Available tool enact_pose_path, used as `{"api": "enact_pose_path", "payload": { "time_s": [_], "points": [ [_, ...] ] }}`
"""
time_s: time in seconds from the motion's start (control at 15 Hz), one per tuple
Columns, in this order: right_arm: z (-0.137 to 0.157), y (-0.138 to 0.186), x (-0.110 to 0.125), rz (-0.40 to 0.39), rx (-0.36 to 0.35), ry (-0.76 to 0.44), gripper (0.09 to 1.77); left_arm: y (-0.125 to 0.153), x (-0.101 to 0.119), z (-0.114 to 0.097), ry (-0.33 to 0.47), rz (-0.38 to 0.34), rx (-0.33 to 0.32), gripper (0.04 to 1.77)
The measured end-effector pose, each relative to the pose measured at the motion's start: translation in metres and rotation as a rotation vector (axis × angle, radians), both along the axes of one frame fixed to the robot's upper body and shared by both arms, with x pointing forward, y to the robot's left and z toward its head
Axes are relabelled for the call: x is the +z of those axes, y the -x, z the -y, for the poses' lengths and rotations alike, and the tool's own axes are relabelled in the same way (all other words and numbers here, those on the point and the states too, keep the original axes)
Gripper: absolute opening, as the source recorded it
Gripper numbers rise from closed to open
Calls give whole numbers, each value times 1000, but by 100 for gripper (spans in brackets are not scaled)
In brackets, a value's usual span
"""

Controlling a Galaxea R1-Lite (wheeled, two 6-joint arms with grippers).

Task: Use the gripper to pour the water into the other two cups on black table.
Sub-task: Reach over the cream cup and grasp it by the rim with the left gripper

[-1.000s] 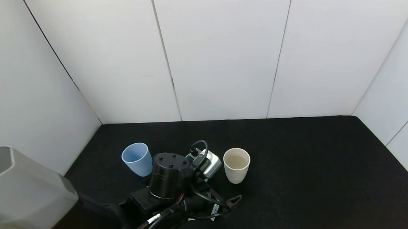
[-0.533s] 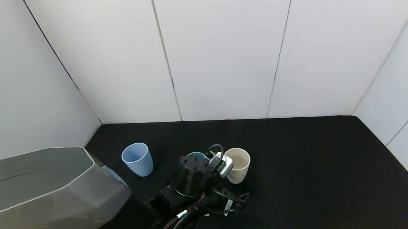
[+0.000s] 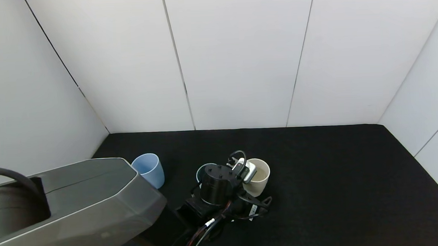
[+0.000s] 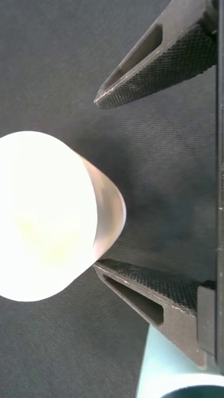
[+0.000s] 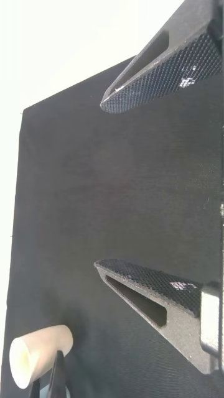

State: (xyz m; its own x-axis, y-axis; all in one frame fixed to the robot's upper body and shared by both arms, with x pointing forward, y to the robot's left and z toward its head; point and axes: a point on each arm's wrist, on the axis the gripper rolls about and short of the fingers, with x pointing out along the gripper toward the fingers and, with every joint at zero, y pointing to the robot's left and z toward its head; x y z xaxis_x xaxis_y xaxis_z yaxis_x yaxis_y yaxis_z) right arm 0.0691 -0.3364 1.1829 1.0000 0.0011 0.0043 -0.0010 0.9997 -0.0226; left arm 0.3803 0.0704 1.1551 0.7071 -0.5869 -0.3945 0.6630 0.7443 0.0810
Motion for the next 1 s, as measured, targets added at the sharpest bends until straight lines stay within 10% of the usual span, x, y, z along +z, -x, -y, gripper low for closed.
{"api": "enact_pose_path", "payload": {
  "time_s": [1.0],
  "points": [
    [0,0,0,0,0,0,171,-19,-3,11,11,41,54,172]
  ]
}}
